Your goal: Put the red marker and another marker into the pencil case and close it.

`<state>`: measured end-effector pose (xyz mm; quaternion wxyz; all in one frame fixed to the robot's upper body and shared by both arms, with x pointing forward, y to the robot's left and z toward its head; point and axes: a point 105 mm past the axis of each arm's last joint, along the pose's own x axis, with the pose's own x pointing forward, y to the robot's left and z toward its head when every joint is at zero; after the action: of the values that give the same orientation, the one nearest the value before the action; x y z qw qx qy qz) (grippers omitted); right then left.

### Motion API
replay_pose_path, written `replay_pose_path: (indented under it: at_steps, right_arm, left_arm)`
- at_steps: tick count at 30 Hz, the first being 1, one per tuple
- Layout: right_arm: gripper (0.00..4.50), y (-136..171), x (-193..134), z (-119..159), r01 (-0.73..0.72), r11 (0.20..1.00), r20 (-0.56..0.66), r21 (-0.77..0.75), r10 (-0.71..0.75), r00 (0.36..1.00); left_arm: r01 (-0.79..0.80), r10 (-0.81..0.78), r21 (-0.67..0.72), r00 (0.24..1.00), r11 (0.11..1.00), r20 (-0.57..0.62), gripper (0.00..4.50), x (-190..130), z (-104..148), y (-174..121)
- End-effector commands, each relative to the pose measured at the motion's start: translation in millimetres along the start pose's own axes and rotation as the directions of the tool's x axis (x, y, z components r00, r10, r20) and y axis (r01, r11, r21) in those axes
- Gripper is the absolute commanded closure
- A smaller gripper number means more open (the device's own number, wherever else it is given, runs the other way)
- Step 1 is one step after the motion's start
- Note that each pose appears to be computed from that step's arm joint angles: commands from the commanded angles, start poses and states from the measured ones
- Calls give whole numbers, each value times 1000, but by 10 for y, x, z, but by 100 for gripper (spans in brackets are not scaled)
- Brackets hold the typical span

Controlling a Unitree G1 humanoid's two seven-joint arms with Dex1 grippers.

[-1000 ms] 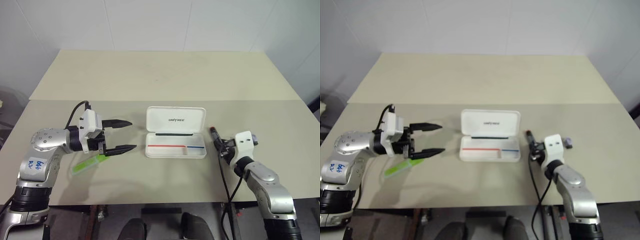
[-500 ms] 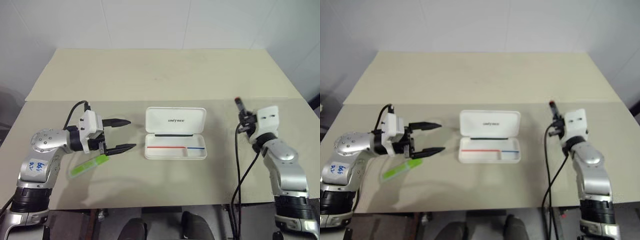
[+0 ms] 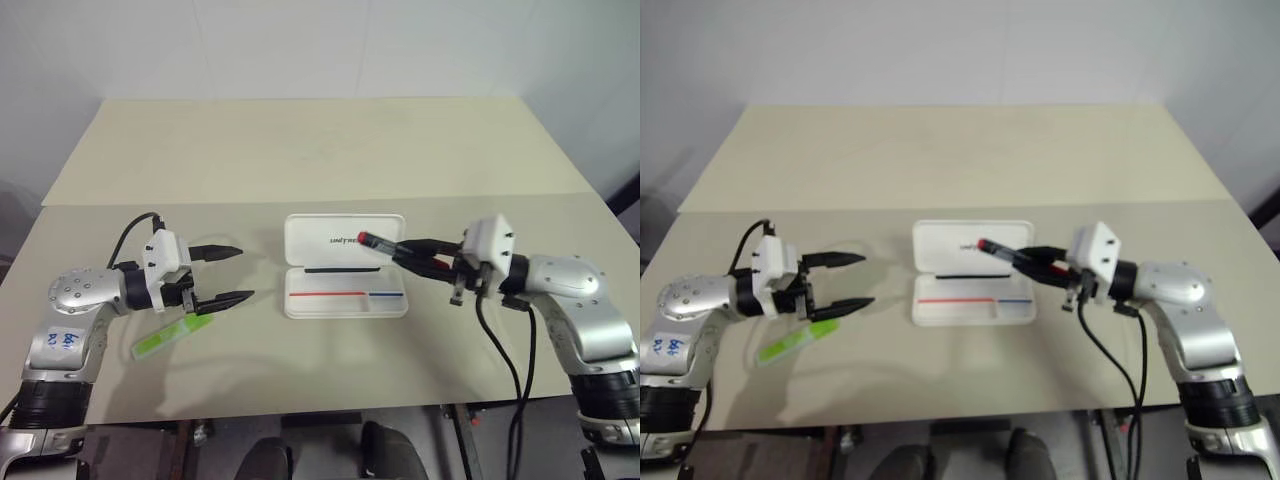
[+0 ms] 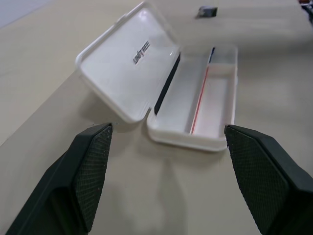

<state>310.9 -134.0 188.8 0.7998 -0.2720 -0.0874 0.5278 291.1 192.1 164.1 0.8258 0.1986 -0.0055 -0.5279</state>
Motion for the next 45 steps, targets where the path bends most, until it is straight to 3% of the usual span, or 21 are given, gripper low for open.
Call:
replay_pose_path:
  at_steps: [1, 7, 10, 20, 21, 30, 37, 45]
  right_arm:
    - [387, -71, 122, 22, -28, 992, -25, -125, 25, 999]
    - [387, 145, 398, -204, -247, 965, -124, -82, 236, 964]
    - [387, 154, 514, -133, -257, 962, -64, -90, 252, 966]
    - [387, 236, 632, -255, -296, 955, -72, -37, 293, 953]
    - [313, 239, 635, -257, -299, 953, -73, -41, 295, 953]
    - [1, 218, 698, -78, -288, 956, 13, -57, 289, 957]
    - [1, 277, 523, 383, -368, 929, 230, 40, 350, 908]
    - [1, 224, 86, 440, -329, 941, 228, 75, 305, 925]
  left_arm:
    - [-11, 12, 35, 1000, 999, -13, 60, -55, 40, 6]
    - [-9, 10, 34, 1000, 999, -13, 60, -49, 46, -42]
    - [-17, 17, 43, 1000, 999, -11, 60, -60, 63, -45]
    - [-32, 33, 34, 999, 999, -21, 60, -89, 54, -121]
    - [-32, 33, 34, 999, 999, -22, 60, -89, 54, -122]
    - [-36, 37, 36, 999, 999, -18, 60, -75, 65, -130]
    - [-50, 51, 35, 998, 998, -24, 60, -114, 43, -128]
    - [-184, 182, -20, 980, 983, -83, 60, -525, -152, -145]
